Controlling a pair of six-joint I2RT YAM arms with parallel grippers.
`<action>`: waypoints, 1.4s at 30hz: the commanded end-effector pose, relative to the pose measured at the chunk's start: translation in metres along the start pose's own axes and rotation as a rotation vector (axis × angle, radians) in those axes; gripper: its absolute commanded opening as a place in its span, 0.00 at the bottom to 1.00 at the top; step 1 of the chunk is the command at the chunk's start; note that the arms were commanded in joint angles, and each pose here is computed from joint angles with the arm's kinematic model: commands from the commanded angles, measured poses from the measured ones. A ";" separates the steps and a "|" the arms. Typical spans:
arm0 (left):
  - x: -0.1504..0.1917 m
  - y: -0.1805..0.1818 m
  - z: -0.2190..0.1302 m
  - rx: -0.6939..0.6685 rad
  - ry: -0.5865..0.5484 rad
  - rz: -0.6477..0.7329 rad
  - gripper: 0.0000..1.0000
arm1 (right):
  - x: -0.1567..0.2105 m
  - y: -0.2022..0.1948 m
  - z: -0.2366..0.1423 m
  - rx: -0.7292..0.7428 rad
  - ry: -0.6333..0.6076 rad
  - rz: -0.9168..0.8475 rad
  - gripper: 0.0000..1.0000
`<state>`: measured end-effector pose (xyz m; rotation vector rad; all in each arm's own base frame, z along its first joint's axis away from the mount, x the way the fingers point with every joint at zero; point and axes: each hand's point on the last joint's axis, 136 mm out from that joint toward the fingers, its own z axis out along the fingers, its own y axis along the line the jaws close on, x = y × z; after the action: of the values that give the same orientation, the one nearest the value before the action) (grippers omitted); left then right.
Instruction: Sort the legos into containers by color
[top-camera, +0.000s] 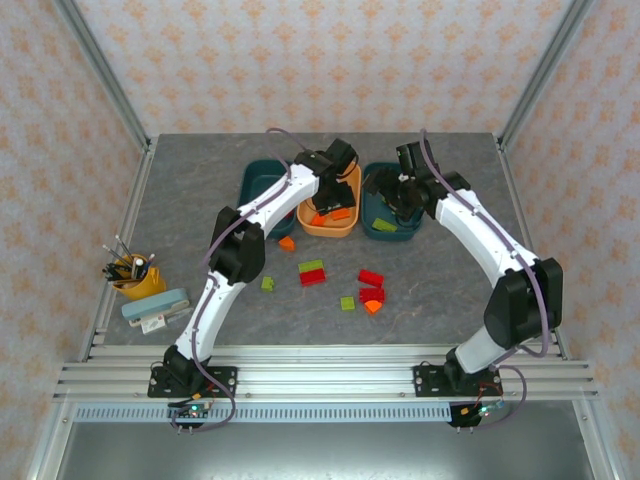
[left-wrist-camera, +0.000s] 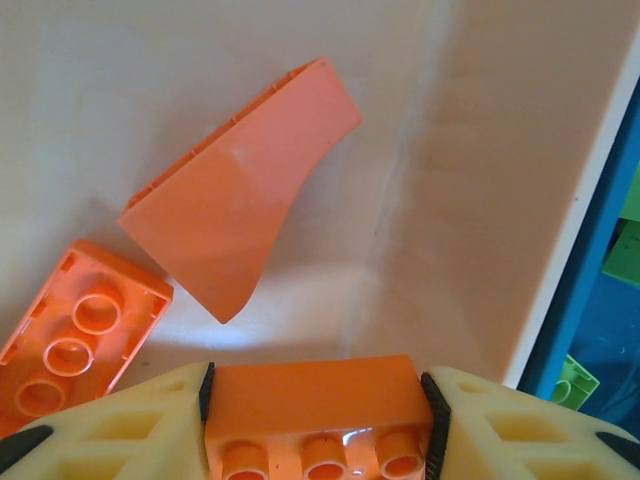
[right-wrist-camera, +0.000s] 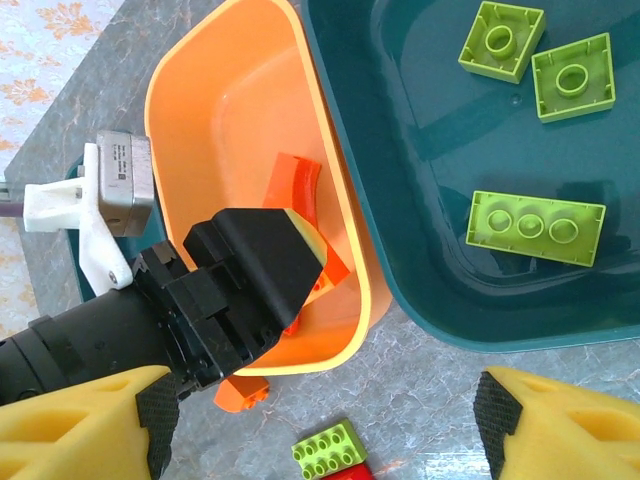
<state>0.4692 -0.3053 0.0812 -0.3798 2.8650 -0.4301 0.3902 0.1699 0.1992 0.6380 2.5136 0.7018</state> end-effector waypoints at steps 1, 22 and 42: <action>-0.001 -0.007 -0.001 0.023 0.001 -0.002 0.58 | -0.004 0.009 -0.003 -0.019 -0.003 -0.002 0.79; 0.029 0.123 -0.182 -0.136 -0.284 -0.121 0.81 | 0.136 0.060 0.001 0.010 0.123 -0.610 0.78; 0.200 0.302 -0.250 -0.194 -0.388 -0.207 0.84 | 0.303 0.089 0.132 0.216 0.347 -0.474 0.70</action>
<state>0.1620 -0.0265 0.1930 -0.7265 2.4589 -0.1657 0.2436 0.4457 0.0589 -0.1484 2.9196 0.4237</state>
